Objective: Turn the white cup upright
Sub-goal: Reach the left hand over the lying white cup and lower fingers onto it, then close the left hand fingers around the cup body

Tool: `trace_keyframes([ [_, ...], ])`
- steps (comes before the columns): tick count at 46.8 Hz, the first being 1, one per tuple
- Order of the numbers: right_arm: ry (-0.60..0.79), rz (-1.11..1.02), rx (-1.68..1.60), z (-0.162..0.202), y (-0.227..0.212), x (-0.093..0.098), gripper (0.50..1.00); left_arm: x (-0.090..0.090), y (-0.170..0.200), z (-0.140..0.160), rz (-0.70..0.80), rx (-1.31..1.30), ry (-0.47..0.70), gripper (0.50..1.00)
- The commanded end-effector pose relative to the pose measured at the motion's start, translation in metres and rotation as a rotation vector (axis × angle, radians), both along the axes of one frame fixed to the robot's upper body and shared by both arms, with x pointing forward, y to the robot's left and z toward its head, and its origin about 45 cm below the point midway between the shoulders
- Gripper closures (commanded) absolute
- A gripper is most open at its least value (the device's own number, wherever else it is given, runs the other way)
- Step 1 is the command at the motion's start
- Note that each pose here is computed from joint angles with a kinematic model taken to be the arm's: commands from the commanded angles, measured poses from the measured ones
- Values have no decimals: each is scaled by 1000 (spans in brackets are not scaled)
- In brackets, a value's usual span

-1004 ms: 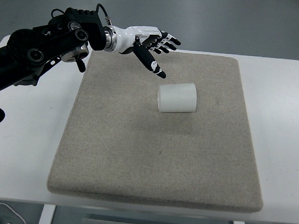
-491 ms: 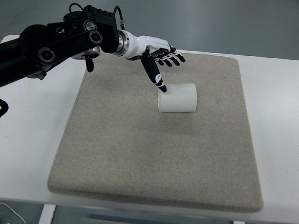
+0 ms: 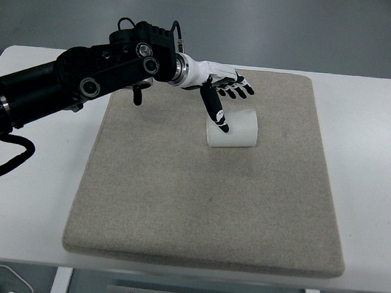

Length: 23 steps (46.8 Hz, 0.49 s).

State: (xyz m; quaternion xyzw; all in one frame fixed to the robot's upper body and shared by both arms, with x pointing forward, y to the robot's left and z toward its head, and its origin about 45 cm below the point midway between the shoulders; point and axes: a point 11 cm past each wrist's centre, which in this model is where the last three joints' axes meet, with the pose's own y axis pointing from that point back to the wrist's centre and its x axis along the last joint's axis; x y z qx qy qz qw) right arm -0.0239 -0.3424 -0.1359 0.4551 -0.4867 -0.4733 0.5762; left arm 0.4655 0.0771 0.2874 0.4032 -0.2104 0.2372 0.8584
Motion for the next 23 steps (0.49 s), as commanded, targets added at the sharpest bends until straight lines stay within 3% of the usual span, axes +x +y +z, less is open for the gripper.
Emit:
trace_keyframes([
  [1,0,0,0,0,0,0,570,-3,-1,-10,-11,35,8,523],
  [23,0,0,0,0,0,0,570,-5,-14,-21,-15,44,21,525],
])
